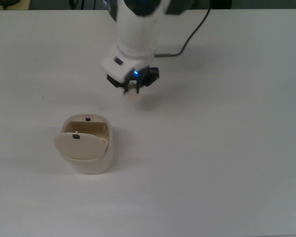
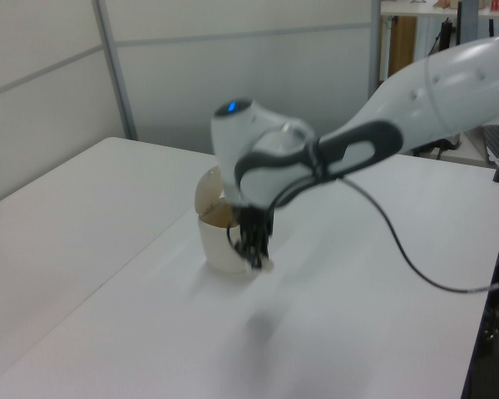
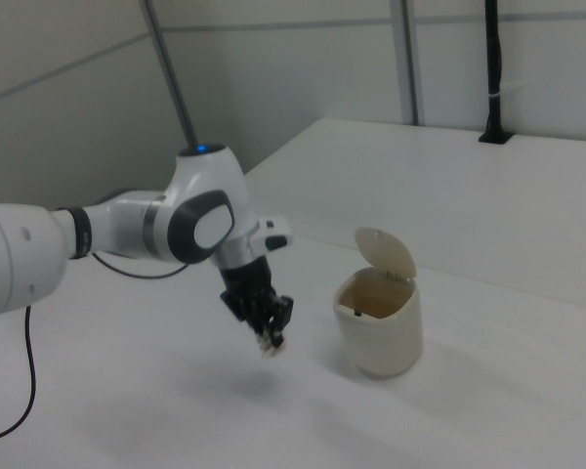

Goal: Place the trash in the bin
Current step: 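Lift the paper ball and carry it over the open cream bin, then open the gripper to drop the paper ball into the bin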

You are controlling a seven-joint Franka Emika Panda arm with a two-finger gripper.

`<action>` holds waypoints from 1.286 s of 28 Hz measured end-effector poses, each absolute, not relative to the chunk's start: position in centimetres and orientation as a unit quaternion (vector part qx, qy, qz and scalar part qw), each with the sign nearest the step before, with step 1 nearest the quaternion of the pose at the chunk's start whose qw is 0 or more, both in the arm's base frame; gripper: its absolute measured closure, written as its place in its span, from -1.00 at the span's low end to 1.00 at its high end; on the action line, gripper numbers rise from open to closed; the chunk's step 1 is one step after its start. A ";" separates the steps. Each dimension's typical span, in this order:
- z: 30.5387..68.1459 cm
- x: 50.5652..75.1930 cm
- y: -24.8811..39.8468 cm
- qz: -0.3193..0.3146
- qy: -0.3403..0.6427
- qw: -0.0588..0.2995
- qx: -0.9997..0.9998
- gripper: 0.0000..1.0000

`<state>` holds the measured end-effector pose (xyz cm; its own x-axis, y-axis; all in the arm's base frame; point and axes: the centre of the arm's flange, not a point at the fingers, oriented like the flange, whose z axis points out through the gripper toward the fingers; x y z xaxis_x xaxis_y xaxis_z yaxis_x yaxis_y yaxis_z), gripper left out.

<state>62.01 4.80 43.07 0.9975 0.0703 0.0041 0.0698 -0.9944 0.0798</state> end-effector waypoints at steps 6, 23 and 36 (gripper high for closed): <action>50.6 62.1 -0.4 0.069 -0.010 0.039 0.997 0.35; 52.7 66.6 -4.0 0.195 -0.056 0.039 0.978 0.31; 51.7 67.5 -4.1 0.205 -0.064 0.039 0.976 -0.22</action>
